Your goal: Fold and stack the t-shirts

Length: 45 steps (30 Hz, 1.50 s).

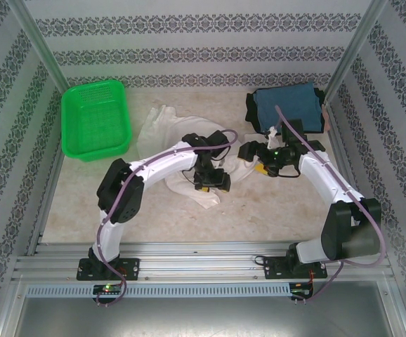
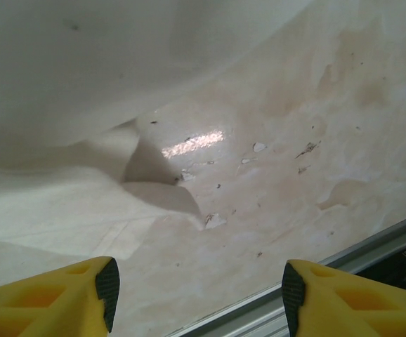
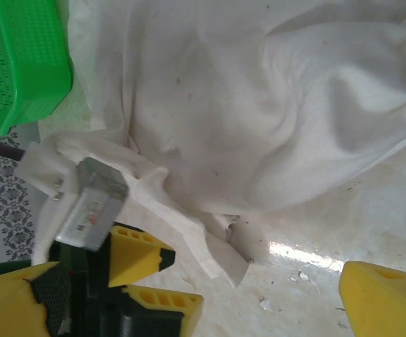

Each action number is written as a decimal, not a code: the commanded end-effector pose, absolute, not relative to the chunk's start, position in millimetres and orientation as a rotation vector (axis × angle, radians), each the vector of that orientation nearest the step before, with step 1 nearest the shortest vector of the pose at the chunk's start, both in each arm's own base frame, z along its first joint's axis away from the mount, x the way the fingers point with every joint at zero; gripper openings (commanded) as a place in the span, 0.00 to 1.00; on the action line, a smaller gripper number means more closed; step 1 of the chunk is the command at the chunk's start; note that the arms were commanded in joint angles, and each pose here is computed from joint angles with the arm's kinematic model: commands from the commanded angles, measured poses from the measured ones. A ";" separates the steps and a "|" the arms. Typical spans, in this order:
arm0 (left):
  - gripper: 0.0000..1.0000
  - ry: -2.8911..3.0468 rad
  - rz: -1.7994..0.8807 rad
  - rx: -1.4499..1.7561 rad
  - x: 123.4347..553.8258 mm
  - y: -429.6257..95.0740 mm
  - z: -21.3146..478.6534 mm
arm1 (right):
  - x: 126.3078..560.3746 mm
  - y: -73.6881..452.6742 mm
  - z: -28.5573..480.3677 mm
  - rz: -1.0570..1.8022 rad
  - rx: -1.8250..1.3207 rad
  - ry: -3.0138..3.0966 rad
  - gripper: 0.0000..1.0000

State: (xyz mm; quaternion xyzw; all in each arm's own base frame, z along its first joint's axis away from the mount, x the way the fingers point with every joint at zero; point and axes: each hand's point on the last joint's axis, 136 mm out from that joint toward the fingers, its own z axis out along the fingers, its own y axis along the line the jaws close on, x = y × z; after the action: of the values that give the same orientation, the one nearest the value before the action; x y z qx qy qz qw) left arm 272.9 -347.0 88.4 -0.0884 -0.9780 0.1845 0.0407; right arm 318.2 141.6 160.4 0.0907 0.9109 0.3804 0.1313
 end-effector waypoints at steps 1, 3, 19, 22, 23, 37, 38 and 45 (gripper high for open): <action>0.64 -2.949 0.467 -0.329 258.2 -345.6 76.3 | 320.3 137.3 160.2 1.094 0.232 2.625 0.98; 0.63 -2.949 0.435 -0.344 257.8 -346.2 72.2 | 319.3 136.5 159.0 1.095 0.231 2.629 0.98; 0.46 -2.945 0.195 -0.428 267.2 -344.1 24.4 | 328.3 125.6 140.0 1.122 0.273 2.623 0.97; 0.37 -2.956 0.170 -0.436 274.5 -343.7 19.8 | 333.3 126.2 136.3 1.124 0.261 2.614 0.97; 0.34 -2.959 0.174 -0.434 276.3 -343.6 19.3 | 334.7 125.0 133.1 1.107 0.259 2.622 0.97; 0.00 -3.232 0.396 -0.350 286.7 -283.5 174.3 | 391.9 62.1 92.8 0.705 0.519 2.690 0.86; 0.00 -3.274 0.410 -0.306 287.6 -270.1 190.8 | 399.4 57.4 92.1 0.666 0.535 2.685 0.85; 0.00 -3.555 0.532 0.062 297.7 -175.1 282.6 | 448.9 61.5 69.7 0.623 0.578 2.688 0.69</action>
State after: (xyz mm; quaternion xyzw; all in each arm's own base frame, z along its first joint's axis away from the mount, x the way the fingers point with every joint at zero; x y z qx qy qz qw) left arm 305.9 -212.6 288.0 -0.0242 -0.9552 0.1862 -0.2288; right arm 432.4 60.0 82.9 0.1943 0.9377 0.2388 0.1613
